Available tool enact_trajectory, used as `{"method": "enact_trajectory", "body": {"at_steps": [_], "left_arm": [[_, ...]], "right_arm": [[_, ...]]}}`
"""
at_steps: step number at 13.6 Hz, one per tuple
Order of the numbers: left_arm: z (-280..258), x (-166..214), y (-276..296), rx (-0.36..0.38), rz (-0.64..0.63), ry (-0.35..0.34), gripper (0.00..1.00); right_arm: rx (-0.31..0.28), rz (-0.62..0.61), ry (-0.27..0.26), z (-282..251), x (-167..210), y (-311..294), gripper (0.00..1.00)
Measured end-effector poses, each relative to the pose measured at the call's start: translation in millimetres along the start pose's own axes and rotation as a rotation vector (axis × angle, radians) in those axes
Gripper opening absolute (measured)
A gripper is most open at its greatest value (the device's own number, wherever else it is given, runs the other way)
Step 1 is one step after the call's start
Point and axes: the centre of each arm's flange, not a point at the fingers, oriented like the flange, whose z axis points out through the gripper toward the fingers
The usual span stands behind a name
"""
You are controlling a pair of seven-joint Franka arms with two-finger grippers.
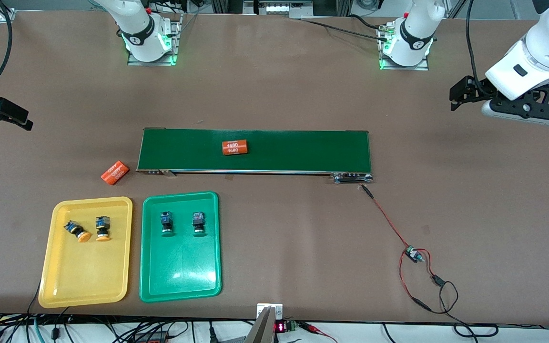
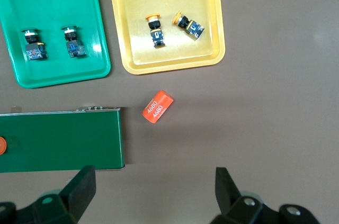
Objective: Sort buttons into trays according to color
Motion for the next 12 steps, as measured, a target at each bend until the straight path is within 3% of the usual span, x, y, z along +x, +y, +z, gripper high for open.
{"method": "enact_trajectory", "body": {"at_steps": [12], "left_arm": [[-2.2,-0.9,0.7,0.000,0.000,-0.005,1.00]], "right_arm": [[0.001,-0.032,-0.007,0.0,-0.8,-8.5,1.00]]}}
